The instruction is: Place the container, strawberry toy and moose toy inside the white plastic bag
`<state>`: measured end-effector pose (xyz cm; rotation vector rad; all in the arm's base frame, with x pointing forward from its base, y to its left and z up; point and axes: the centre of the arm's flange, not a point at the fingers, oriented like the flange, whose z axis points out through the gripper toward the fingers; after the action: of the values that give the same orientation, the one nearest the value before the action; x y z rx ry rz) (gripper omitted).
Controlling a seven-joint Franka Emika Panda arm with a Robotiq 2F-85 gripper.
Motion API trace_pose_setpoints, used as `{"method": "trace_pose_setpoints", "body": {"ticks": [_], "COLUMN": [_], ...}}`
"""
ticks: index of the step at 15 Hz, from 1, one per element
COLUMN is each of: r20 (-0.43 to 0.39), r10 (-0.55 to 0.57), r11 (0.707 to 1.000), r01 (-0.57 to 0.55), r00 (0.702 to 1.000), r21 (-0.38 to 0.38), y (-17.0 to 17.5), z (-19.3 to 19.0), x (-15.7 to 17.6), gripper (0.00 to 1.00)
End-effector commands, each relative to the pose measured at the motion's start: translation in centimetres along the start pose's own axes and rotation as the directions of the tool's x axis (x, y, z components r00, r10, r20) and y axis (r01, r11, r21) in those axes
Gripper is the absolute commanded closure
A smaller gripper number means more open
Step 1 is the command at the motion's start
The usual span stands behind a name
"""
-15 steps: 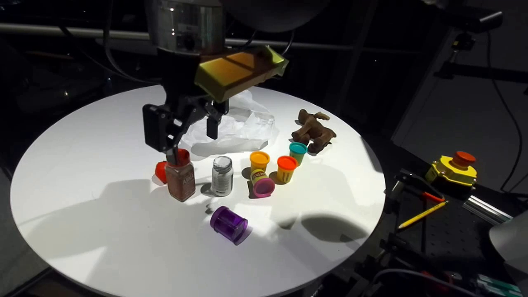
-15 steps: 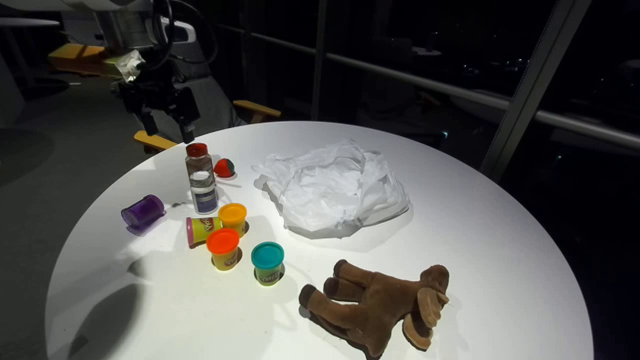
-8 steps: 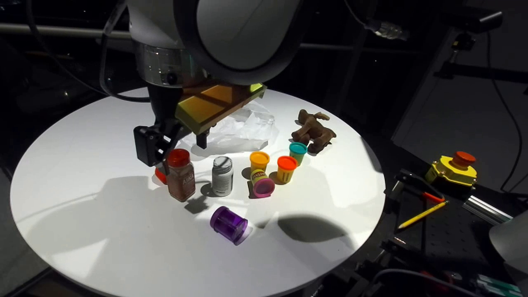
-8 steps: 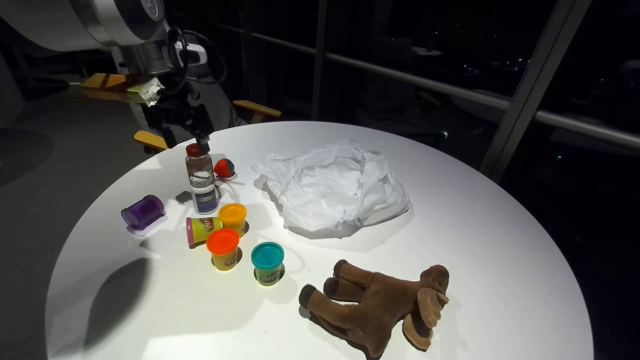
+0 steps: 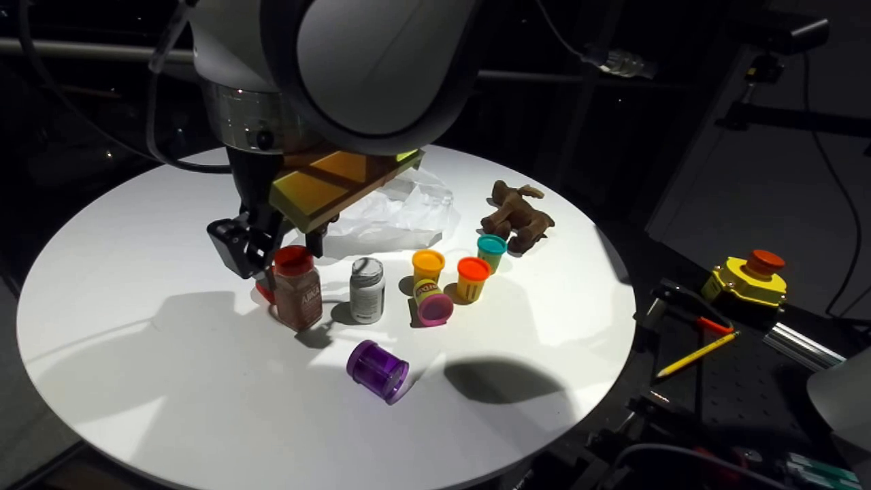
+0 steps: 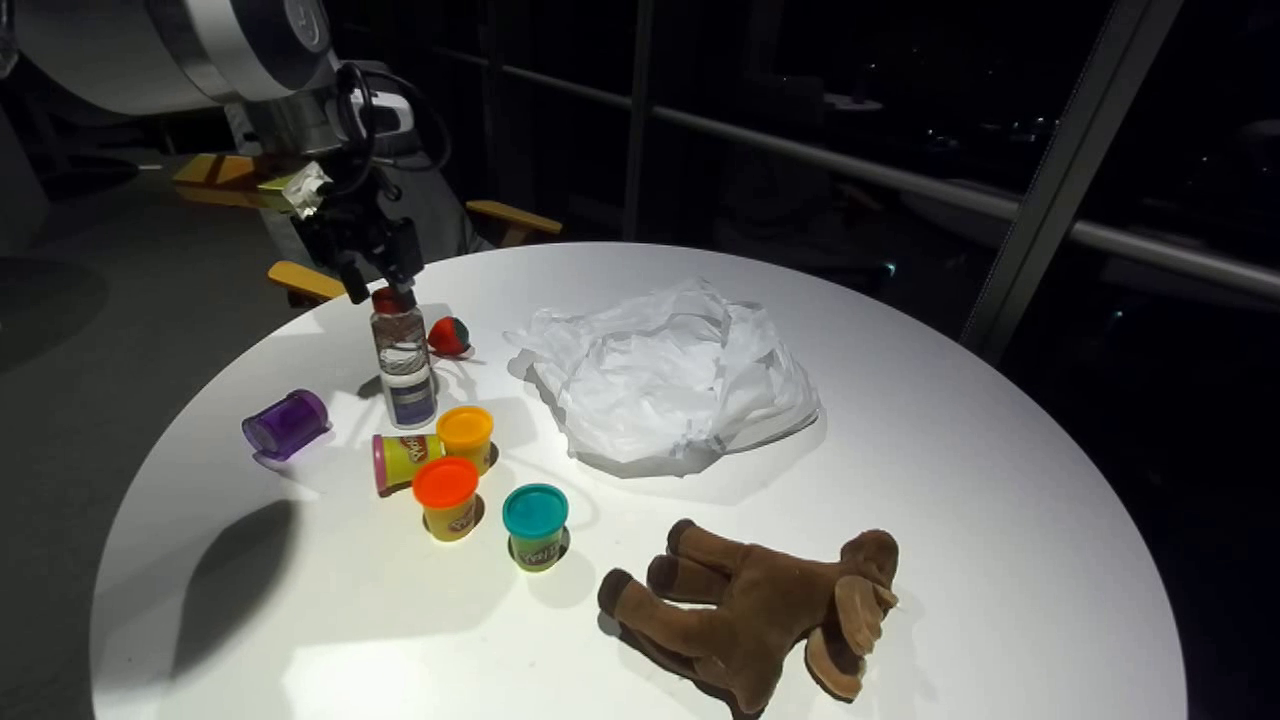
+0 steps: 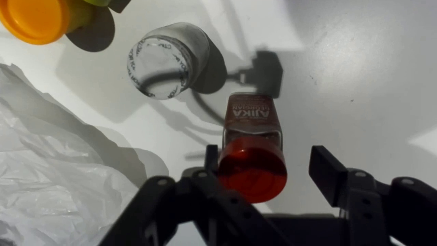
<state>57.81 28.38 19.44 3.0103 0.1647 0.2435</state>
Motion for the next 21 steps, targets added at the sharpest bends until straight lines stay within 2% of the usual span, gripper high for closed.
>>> {"method": "trace_pose_setpoints", "body": {"ticks": [1,3,6,8,13,15,18,21], "r20": [-0.027,-0.028,-0.024,-0.041,-0.107,-0.130,-0.202,-0.237], "r10": [0.011,0.012,0.014,0.016,0.053,0.092,0.145,0.226], "r11": [0.999,0.999,0.999,0.998,0.985,0.977,0.970,0.952], "r01": [-0.012,-0.013,-0.015,-0.019,-0.069,-0.115,-0.179,-0.266], "r00": [1.000,1.000,1.000,0.999,0.993,0.987,0.969,0.945], "r21": [-0.031,-0.040,-0.034,-0.052,-0.156,-0.179,-0.166,-0.154], "y": [-0.5,-0.4,-0.3,0.1,6.8,10.5,15.5,20.2], "z": [0.0,-0.2,-1.6,-4.1,-10.2,-11.1,-9.9,-6.6], "x": [1.0,1.1,1.3,2.3,4.6,5.5,7.1,8.6], "gripper": [0.60,0.75,0.76,0.76,0.76,0.76,0.76,0.76]}}
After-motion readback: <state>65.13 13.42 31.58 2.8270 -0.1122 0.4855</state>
